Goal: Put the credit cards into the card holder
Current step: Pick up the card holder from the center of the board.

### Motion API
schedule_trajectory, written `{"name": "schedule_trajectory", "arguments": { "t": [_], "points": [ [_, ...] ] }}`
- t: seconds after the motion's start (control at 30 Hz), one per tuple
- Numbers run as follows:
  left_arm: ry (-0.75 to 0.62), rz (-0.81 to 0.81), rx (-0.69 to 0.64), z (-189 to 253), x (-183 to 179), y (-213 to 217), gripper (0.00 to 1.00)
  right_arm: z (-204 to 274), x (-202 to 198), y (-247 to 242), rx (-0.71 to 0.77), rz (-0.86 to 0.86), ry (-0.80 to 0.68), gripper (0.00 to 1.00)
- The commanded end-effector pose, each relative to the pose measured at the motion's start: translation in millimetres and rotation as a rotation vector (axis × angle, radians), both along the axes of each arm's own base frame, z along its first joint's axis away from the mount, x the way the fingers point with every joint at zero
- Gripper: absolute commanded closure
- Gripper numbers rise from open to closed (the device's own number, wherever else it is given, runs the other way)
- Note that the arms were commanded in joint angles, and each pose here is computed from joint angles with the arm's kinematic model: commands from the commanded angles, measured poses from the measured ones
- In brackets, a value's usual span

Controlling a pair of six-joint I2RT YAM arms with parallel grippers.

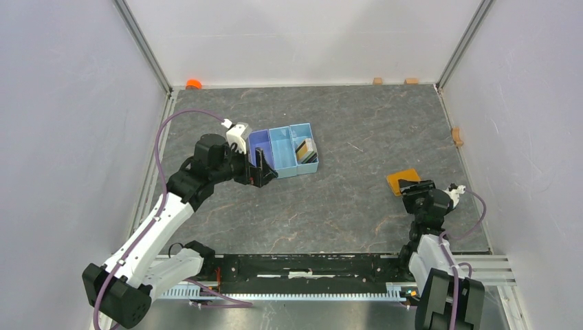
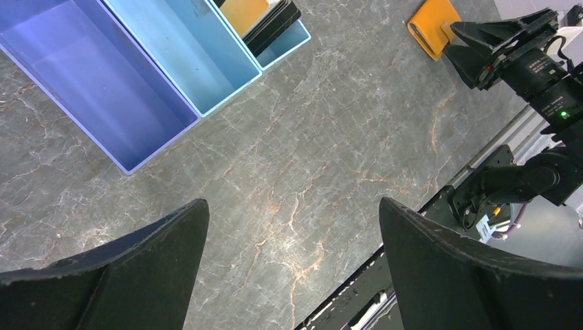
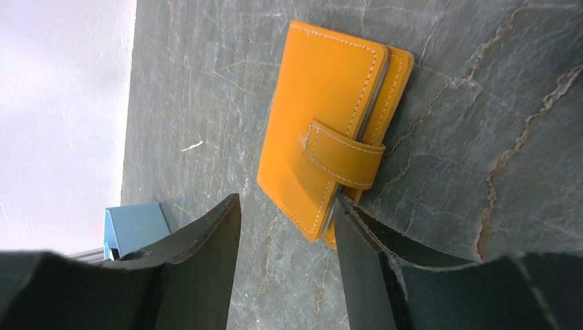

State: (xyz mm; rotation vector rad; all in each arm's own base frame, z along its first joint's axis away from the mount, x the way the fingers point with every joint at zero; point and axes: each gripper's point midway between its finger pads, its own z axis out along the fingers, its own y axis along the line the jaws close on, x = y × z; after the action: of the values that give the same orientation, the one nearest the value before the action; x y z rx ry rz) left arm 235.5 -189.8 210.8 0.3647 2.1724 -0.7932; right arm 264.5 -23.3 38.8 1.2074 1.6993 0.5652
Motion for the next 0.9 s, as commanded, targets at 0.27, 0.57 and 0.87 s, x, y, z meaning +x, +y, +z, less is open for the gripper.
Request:
{"name": "schedule_trajectory", "arguments": {
  "t": [0.27,0.57,0.87],
  "points": [
    [-0.039,-0.049,-0.009,5.8,-5.0,-7.5,0.00,-60.1,-49.0,-12.8,-0.030,-0.139,0.156,0.38],
    [-0.040,-0.058,-0.007,5.5,-7.2,-9.8,0.00,-74.0,-58.4,-4.9,-0.004,-0.115,0.193,0.38],
    [-0.040,-0.061,-0.008,5.5,-7.9,-10.6,0.00,-84.9,-64.8,3.5,0.019,-0.074,0.257,0.42]
  ]
}}
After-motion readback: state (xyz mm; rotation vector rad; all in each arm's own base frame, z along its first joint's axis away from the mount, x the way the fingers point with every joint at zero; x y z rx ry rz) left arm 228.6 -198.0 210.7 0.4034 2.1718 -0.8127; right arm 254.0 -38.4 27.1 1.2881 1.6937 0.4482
